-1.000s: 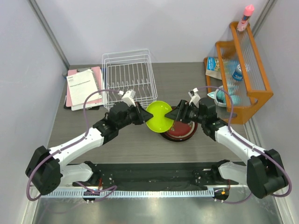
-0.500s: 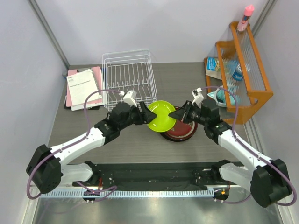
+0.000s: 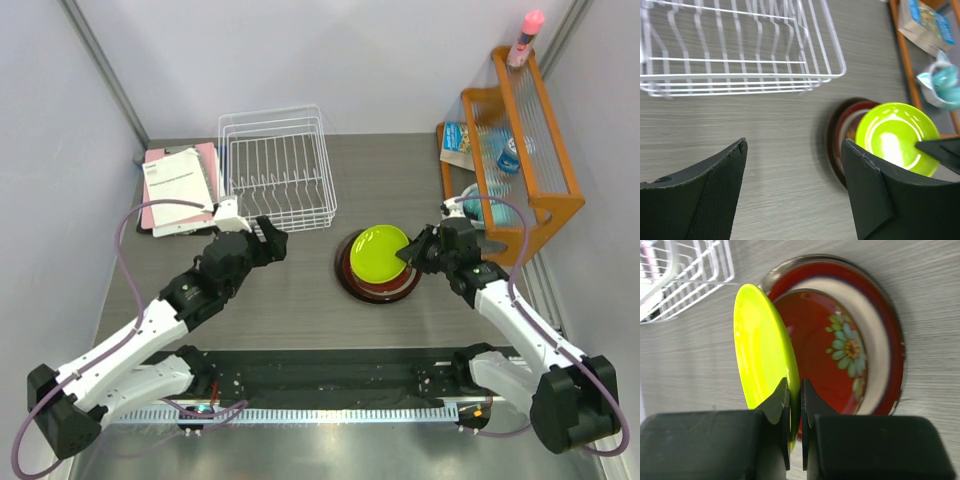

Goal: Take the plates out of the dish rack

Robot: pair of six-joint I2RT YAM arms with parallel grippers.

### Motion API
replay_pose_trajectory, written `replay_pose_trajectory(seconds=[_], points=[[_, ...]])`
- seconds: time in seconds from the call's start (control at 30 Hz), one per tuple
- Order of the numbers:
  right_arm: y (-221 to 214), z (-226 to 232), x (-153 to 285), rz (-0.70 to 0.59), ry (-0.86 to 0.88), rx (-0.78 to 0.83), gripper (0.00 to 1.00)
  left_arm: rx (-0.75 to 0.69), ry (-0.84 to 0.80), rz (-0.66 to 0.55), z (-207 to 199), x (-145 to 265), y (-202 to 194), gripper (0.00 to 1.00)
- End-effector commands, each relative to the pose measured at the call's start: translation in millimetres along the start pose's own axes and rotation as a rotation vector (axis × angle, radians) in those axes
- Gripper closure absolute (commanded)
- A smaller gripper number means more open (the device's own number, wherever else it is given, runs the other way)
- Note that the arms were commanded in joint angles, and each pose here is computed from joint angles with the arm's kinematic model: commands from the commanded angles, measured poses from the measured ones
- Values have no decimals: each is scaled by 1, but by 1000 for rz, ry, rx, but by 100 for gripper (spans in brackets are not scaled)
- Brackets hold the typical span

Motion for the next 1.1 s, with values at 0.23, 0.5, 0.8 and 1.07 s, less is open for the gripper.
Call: replay_pose_trajectory(seconds=[0.23,0.5,0.8,1.07], points=[[13,-19,-27,36,-35,41,98,-104,198,-81,50,20,2,21],[7,-23,-29,55,-48,31,52,-113,242,-102,58,29,8,19],[19,-19,-13,30,-65,108,26,-106,242,-115,57,31,11,1],[45,-19,27,-90,-178,189,14,-128,284,-99,54,27,17,0]])
Point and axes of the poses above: each gripper's point midway between its finger pads, its own x axis back along the fingers, its own z axis along the line the jaws close on, y = z × x, the point moved 5 cm from there along x, back along the fingers, and after that the axes turned 5 degrees about x, right-handed, at the moved point
